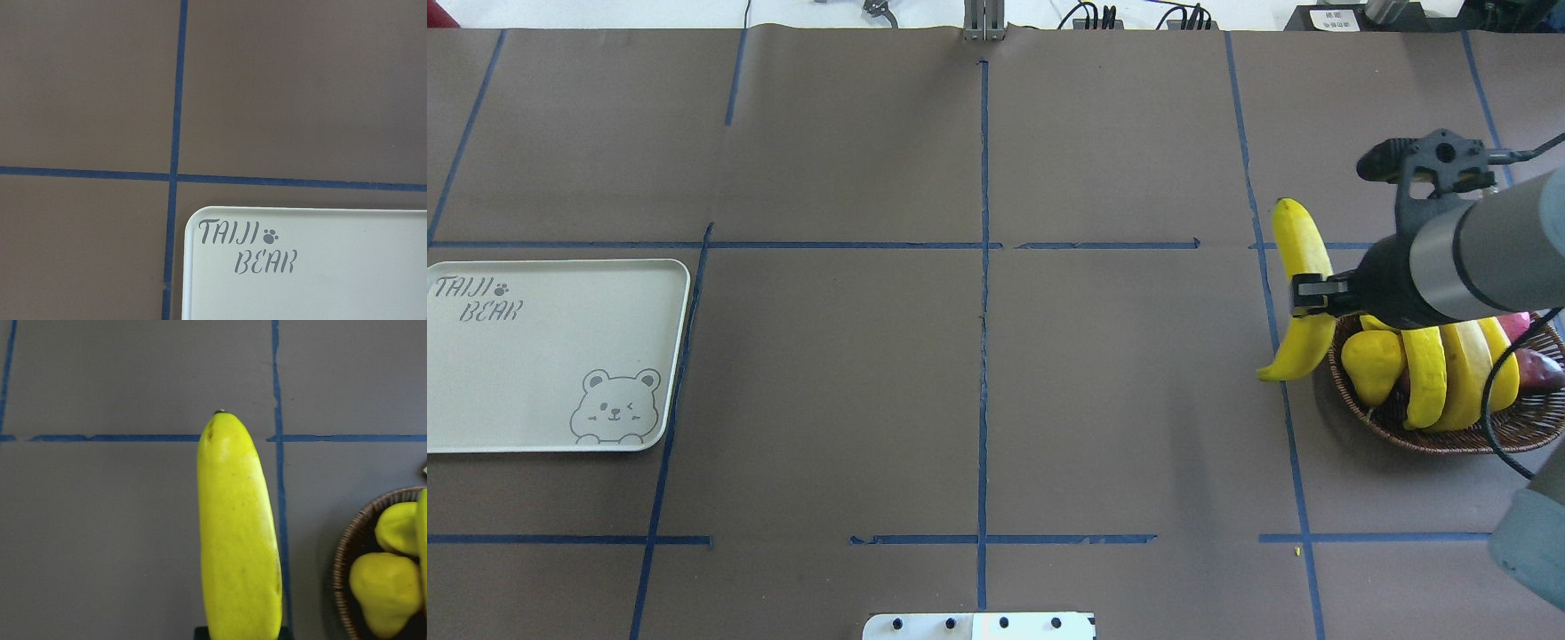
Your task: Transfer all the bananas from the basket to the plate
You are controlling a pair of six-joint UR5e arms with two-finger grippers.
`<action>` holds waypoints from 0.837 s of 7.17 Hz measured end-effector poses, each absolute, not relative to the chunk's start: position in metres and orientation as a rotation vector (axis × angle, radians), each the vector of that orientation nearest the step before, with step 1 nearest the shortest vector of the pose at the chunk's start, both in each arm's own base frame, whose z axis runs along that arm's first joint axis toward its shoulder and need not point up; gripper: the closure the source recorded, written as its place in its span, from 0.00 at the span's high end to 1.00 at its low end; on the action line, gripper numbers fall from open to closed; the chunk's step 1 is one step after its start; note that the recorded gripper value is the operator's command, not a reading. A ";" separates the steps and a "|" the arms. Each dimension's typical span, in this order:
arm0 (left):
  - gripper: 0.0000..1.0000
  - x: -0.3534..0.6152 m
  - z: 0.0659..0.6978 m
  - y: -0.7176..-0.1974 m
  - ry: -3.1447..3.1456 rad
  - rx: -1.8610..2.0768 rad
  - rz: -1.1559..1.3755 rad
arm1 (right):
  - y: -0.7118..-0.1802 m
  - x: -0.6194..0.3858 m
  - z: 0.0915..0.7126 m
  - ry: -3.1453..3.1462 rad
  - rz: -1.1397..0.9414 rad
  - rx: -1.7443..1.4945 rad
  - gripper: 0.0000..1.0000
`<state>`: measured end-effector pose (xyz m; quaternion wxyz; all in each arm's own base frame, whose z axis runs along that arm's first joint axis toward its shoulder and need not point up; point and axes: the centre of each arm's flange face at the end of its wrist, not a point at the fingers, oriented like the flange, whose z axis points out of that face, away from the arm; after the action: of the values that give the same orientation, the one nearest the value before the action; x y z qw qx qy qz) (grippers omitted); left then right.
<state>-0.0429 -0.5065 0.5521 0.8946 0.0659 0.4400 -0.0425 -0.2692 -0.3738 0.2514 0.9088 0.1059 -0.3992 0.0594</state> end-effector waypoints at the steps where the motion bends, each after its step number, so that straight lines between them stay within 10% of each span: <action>1: 1.00 -0.028 0.536 -0.515 0.945 0.160 -0.101 | -0.376 -0.298 0.219 -0.896 0.171 0.194 0.01; 6: 0.99 0.162 0.366 -0.546 1.297 0.156 -0.176 | -0.355 -0.378 0.161 -1.295 0.181 0.188 0.02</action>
<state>0.1620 -0.5460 0.3662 0.7906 0.0726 0.6026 -0.0816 -0.3778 -0.3546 0.1612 0.7898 0.0875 -0.6013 0.0842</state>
